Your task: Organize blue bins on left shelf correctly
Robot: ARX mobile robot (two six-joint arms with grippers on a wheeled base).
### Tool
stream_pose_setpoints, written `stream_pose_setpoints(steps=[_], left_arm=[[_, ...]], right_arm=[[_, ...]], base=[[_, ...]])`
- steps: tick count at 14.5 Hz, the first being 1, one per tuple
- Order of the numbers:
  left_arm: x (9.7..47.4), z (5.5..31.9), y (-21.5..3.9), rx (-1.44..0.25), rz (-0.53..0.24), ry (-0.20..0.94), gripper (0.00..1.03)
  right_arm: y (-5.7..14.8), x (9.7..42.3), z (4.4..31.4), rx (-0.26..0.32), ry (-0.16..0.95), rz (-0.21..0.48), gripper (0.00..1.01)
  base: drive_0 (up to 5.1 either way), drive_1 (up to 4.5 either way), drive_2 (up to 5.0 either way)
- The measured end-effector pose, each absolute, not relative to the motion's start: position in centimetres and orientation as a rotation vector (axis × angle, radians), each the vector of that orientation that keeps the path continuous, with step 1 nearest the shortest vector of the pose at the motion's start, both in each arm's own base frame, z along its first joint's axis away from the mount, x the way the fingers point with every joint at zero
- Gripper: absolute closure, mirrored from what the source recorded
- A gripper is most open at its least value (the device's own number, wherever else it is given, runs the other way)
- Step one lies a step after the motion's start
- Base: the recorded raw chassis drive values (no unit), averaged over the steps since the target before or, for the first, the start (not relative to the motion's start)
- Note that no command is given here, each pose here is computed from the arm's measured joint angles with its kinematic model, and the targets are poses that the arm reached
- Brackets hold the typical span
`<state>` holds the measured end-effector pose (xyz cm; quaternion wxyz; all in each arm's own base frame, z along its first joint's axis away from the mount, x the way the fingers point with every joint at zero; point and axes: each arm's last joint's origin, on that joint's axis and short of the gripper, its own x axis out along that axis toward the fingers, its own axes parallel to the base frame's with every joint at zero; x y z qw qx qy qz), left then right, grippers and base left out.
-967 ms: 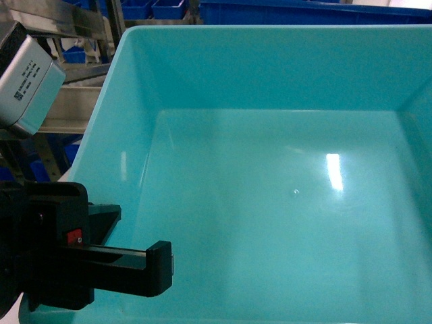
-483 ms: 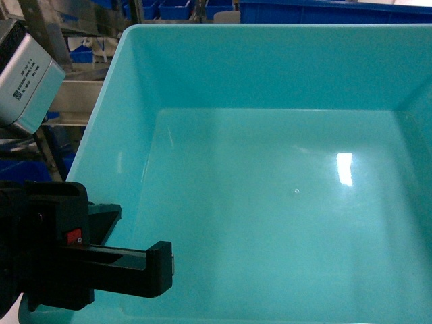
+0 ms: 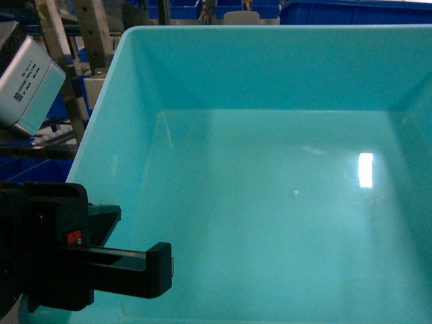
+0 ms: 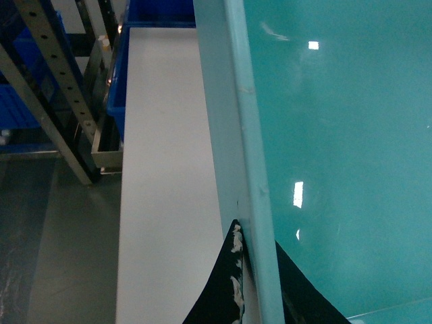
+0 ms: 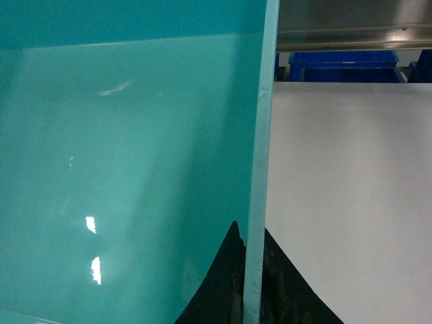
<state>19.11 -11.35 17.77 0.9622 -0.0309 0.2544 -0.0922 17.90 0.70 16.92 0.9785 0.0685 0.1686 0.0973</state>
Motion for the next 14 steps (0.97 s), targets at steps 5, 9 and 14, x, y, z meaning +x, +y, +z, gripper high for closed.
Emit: stream_pose_setpoints(steps=[5,9,14], left_arm=[[19.12,17.79,-11.36,-0.063,-0.187,0.514,1.01],[19.11,17.77,-11.35,-0.062,-0.187,0.515,1.01],[19.11,17.78,-11.35,-0.062,-0.187,0.514,1.01]], right_arm=[[0.7,17.9,16.92,0.138,0.339,0.196,0.99],[0.7,17.9,16.92,0.139,0.338,0.196,0.99],[0.7,17.9,16.93,0.14,0.338,0.196,0.99]], base=[[-4.7,1.85,3.0],[-4.9,3.19,1.8],[-5.1,2.4,2.4]])
